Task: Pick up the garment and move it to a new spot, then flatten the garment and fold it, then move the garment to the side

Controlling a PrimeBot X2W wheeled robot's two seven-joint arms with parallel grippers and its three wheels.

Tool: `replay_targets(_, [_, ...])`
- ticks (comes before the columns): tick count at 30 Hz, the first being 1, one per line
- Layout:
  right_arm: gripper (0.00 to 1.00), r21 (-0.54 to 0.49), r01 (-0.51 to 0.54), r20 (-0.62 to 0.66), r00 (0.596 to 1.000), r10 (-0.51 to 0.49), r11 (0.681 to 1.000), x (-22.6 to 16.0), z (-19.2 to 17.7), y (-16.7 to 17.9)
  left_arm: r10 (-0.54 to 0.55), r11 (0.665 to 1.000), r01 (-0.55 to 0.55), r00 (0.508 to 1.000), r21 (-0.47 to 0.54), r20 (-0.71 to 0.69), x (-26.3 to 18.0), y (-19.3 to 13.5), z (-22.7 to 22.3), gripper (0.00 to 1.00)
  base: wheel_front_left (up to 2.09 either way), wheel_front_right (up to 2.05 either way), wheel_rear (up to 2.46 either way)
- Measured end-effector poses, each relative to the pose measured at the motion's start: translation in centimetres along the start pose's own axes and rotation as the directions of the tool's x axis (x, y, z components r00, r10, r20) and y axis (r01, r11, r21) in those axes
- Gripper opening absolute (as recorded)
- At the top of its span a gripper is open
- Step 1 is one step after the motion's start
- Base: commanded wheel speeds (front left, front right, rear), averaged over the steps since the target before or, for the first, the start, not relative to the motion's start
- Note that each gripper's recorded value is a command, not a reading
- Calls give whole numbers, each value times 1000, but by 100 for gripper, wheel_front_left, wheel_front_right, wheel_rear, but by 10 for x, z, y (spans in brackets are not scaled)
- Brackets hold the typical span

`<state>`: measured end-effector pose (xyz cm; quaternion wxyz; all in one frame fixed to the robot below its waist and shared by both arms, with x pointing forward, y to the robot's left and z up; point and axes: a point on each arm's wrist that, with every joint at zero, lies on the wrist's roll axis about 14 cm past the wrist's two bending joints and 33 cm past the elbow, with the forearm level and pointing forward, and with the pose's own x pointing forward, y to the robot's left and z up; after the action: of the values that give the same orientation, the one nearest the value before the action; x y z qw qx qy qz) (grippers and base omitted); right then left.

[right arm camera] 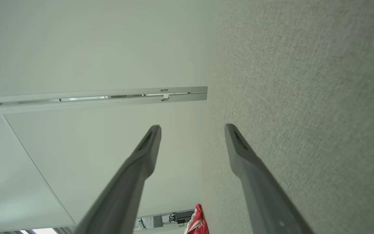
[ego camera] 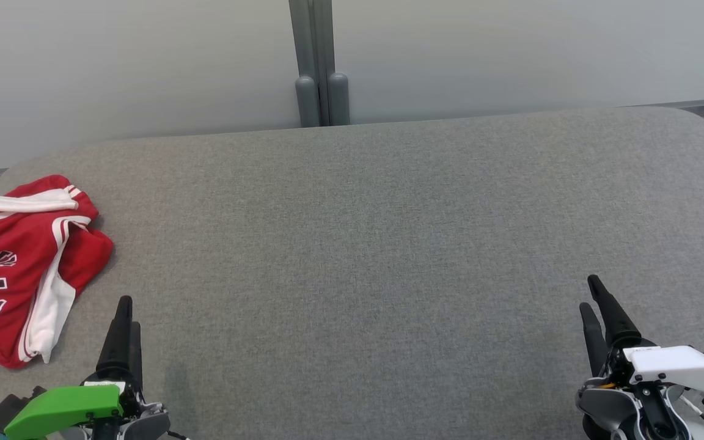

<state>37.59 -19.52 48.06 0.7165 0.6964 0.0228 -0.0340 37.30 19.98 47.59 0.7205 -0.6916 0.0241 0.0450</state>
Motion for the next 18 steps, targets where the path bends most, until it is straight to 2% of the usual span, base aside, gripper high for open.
replay_targets(9, [100,-139,-28,5,1000,29,990,1,-3,10,-29,988,25,999,156,25,1,-11,4,100,0,0,0])
replay_targets(18, [100,-324,-64,-11,998,64,944,2,-10,22,-56,935,41,998,353,32,2,-23,3,100,0,0,0])
